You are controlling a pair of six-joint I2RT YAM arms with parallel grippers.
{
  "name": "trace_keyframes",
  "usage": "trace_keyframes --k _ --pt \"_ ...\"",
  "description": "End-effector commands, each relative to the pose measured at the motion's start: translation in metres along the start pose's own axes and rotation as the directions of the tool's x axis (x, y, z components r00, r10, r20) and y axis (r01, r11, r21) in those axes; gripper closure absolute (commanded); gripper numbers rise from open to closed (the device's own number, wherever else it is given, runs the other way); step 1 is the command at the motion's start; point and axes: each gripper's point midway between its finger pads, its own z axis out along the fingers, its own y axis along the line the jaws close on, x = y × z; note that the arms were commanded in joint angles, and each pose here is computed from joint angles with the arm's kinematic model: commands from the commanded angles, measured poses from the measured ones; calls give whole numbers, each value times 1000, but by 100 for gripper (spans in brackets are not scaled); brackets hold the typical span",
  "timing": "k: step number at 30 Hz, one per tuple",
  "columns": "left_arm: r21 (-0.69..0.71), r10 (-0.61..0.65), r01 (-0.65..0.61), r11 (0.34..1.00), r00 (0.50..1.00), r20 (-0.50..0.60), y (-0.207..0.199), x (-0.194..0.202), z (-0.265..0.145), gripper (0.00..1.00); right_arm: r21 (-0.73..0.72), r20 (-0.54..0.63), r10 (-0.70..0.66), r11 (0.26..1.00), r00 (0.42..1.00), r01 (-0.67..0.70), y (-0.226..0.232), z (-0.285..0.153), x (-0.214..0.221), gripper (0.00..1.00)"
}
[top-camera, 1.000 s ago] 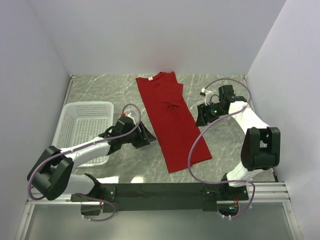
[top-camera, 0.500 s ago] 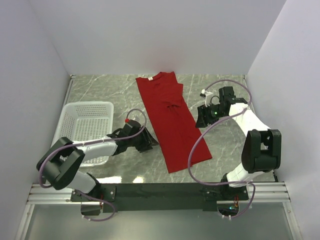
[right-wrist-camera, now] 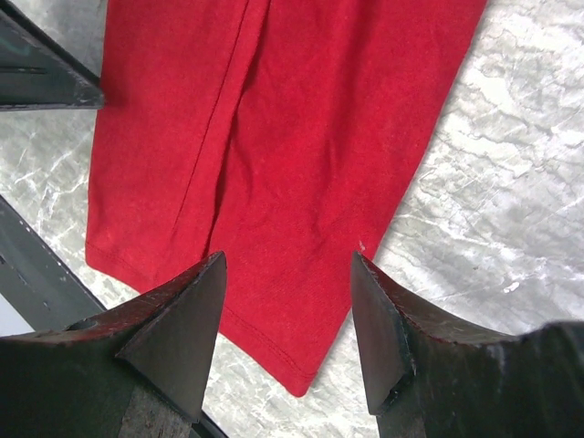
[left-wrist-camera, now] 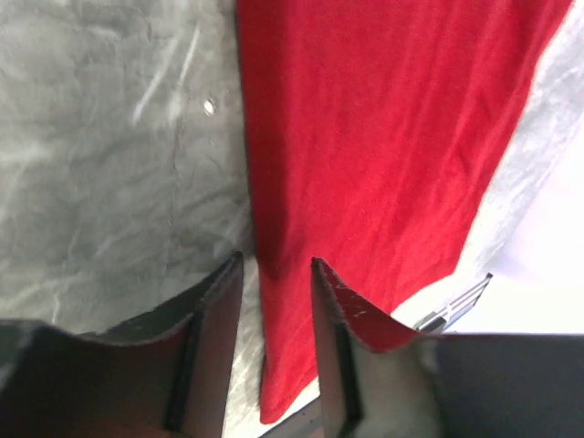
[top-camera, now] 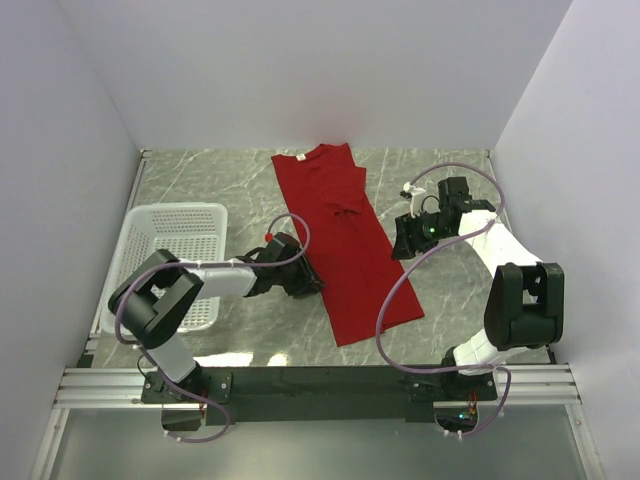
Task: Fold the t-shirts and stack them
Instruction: Fold the tshirt
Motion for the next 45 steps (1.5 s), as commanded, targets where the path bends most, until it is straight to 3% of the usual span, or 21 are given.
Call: trace_keyframes --k 1,6,10,26,30,34,36,37,39,41,45 --pt "1 9 -9 1000 1000 -1 -7 -2 10 60 2 58 -45 999 997 45 5 -8 -13 36" --pt "-7 24 -24 1000 999 -23 -3 0 18 76 4 62 -51 999 997 51 5 -10 -14 36" --pt "-16 39 -39 999 999 -26 1 2 17 99 2 62 -52 999 997 52 6 -10 -14 36" --pt "-88 69 -75 993 995 -67 52 25 -19 100 -43 47 -60 997 997 62 7 3 -29 36" --pt "-99 55 -61 993 997 -61 62 25 -25 99 -43 82 -44 998 996 47 1 11 -63 37" --pt "-101 52 -55 993 998 -37 68 19 -33 99 4 133 101 995 986 -102 -21 22 -105 37" --pt "-86 71 -73 994 997 -22 65 16 -37 94 14 157 159 986 975 -163 -36 32 -131 37" --pt "-51 91 -91 995 996 -3 56 12 -43 83 -2 161 219 975 962 -222 -38 37 -140 37" --pt "-6 144 -144 990 988 53 37 0 -51 73 2 177 289 956 941 -294 -53 51 -163 37" --pt "-2 177 -179 984 973 146 20 -19 -70 53 -3 154 394 917 906 -398 -68 73 -168 37" --pt "28 249 -266 963 930 269 -10 -42 -104 43 -9 224 497 861 838 -508 -90 89 -206 37"
